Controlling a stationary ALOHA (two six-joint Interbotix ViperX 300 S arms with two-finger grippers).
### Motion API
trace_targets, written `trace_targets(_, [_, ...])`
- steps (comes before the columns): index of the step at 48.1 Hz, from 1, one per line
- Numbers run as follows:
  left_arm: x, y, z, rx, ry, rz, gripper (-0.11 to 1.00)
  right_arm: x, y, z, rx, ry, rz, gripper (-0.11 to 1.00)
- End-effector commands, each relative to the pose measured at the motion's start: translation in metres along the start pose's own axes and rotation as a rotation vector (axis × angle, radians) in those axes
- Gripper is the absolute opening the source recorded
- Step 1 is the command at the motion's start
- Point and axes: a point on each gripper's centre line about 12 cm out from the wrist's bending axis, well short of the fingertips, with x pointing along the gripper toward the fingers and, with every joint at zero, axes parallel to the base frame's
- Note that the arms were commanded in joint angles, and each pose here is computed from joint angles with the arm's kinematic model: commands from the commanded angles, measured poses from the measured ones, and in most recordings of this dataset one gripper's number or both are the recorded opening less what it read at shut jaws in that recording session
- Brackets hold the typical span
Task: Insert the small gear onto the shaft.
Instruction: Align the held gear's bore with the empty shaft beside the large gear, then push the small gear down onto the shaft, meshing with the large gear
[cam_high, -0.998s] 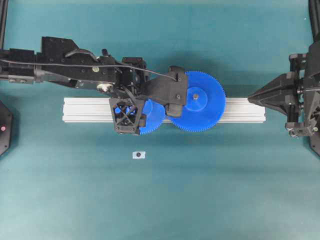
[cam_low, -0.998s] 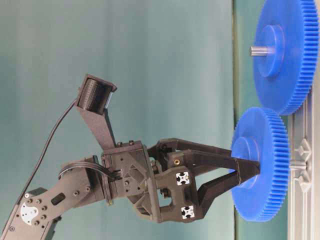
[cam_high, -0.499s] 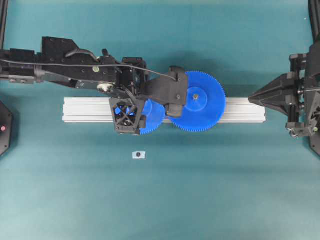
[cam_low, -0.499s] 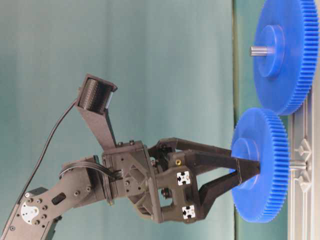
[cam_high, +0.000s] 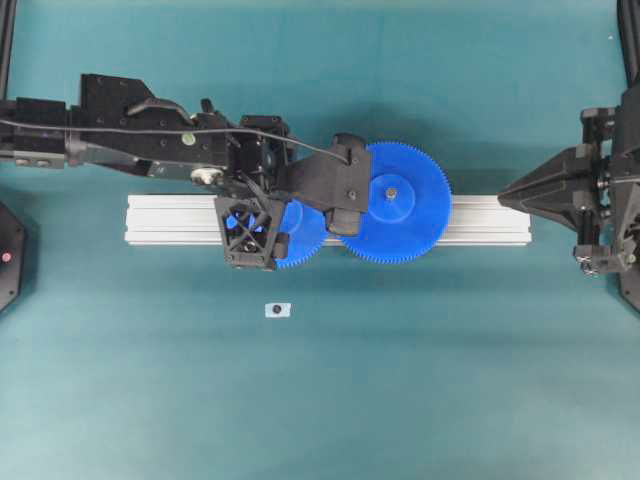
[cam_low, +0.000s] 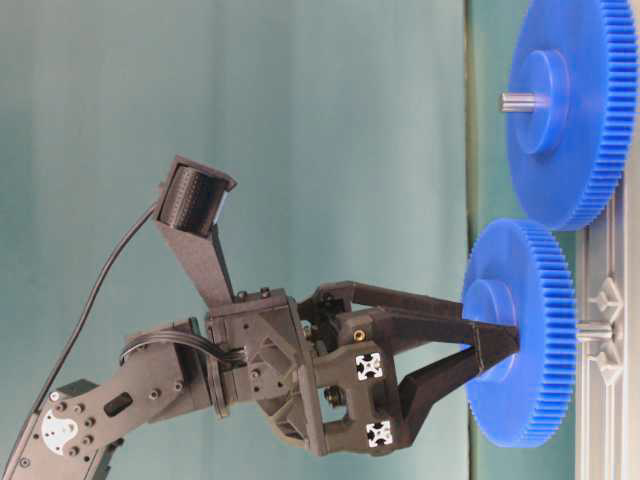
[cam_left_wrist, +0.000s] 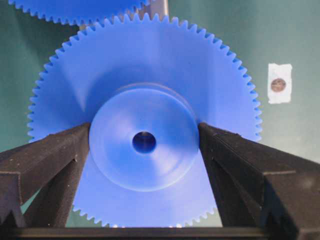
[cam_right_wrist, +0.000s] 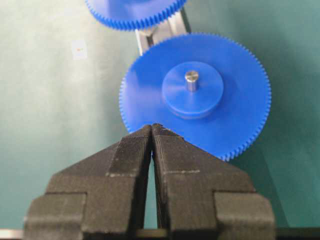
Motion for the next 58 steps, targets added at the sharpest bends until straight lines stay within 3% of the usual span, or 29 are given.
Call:
trace_targets(1, [-0.011, 0.002, 0.007, -0.004, -0.036, 0.008, 0.9, 0.0, 0.001, 0.005, 0.009, -0.017, 0.003, 0.11])
trace_targets(15, [-0.014, 0.001, 0.007, 0.006, -0.004, 0.002, 0.92, 0.0, 0.001, 0.005, 0.009, -0.017, 0.003, 0.11])
trace_targets(45, [-0.044, 0.006, 0.023, 0.002, -0.114, 0.025, 0.92, 0.0, 0.001, 0.005, 0.011, -0.017, 0.003, 0.11])
trace_targets(58, [-0.052, 0.011, 0.012, -0.009, -0.127, 0.035, 0.92, 0.0, 0.001, 0.004, 0.009, -0.015, 0.002, 0.11])
